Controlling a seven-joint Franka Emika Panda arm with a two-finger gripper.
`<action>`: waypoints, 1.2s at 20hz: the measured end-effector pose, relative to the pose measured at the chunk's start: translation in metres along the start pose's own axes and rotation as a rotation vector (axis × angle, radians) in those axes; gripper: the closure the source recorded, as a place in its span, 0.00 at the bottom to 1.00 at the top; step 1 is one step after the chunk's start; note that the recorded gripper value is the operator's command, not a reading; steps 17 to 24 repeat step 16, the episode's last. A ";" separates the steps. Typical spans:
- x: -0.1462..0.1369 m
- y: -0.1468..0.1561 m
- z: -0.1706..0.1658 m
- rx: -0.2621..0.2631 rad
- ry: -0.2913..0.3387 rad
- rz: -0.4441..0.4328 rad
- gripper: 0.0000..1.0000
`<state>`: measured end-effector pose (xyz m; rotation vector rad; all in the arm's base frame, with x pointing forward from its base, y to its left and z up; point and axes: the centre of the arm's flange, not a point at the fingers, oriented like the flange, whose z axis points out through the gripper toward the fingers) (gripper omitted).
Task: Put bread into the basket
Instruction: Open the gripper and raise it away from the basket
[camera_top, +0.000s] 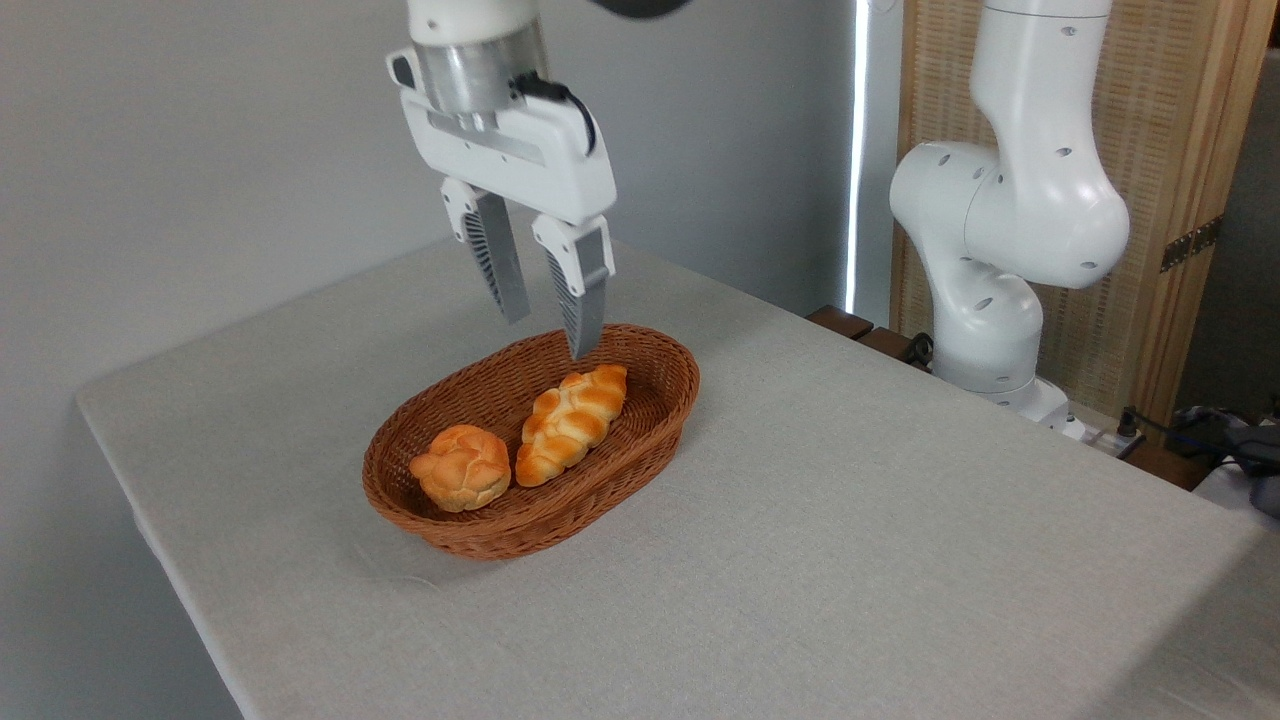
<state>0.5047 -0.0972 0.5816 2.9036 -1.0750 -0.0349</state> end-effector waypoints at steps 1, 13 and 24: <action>0.004 -0.010 -0.009 0.009 0.012 0.006 0.00; -0.009 -0.077 -0.048 0.049 0.080 0.019 0.00; -0.005 -0.073 -0.045 0.044 0.073 0.029 0.00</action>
